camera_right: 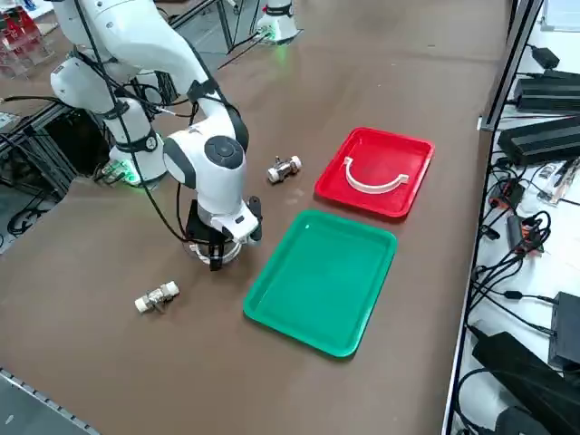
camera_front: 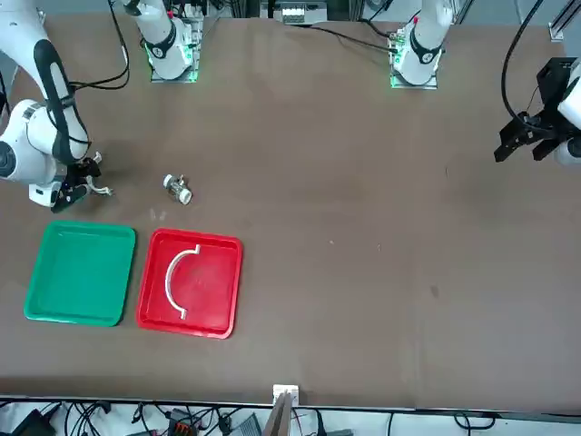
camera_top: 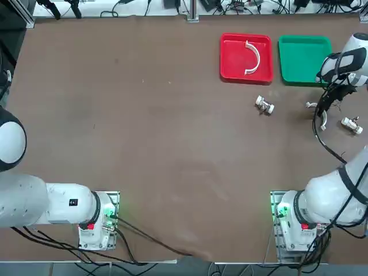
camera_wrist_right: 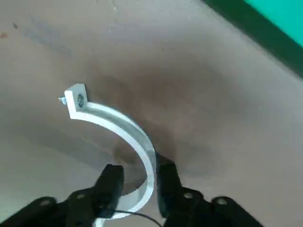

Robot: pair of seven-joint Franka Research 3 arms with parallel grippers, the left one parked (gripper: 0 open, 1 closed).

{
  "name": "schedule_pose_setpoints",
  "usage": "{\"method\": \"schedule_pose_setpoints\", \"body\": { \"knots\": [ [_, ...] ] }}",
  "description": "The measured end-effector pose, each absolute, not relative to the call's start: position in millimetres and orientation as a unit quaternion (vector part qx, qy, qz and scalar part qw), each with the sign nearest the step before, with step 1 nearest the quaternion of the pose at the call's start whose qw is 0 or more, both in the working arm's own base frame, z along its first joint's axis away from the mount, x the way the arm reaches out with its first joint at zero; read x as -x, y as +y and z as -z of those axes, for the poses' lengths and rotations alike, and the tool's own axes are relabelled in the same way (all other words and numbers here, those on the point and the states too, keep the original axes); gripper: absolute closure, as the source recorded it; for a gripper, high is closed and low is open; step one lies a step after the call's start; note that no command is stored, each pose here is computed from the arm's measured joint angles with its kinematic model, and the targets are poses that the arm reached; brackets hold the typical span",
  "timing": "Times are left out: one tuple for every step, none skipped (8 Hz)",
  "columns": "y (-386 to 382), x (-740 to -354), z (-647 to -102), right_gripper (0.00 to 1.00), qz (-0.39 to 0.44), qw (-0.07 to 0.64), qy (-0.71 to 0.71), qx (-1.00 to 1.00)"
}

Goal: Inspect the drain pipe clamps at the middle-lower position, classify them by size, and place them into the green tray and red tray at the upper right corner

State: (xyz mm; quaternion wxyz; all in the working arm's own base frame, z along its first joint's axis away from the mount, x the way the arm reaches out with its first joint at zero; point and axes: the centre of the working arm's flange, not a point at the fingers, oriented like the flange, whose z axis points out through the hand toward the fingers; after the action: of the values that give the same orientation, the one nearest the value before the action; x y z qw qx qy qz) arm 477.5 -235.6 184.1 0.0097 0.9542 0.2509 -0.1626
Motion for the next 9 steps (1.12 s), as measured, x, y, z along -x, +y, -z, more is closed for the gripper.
{"method": "schedule_pose_setpoints", "body": {
  "knots": [
    [-236.1,-479.0,-185.3,0.81,0.161,0.012,0.252,-0.954],
    [-236.1,-480.0,-186.0,0.96,0.161,0.013,0.253,-0.954],
    [-236.4,-483.2,-188.9,0.96,0.157,0.015,0.253,-0.954],
    [-237.3,-492.7,-201.7,0.96,0.152,0.019,0.254,-0.955],
    [-238.7,-506.3,-228.3,0.96,0.152,0.019,0.252,-0.955],
    [-240.5,-525.9,-267.7,0.96,0.15,0.022,0.251,-0.956],
    [-239.1,-548.4,-306.3,0.96,0.136,0.029,0.251,-0.958],
    [-236.1,-569.0,-331.4,0.96,0.112,0.029,0.246,-0.962],
    [-234.0,-587.9,-338.6,0.96,0.088,0.019,0.235,-0.968]
  ]
}}
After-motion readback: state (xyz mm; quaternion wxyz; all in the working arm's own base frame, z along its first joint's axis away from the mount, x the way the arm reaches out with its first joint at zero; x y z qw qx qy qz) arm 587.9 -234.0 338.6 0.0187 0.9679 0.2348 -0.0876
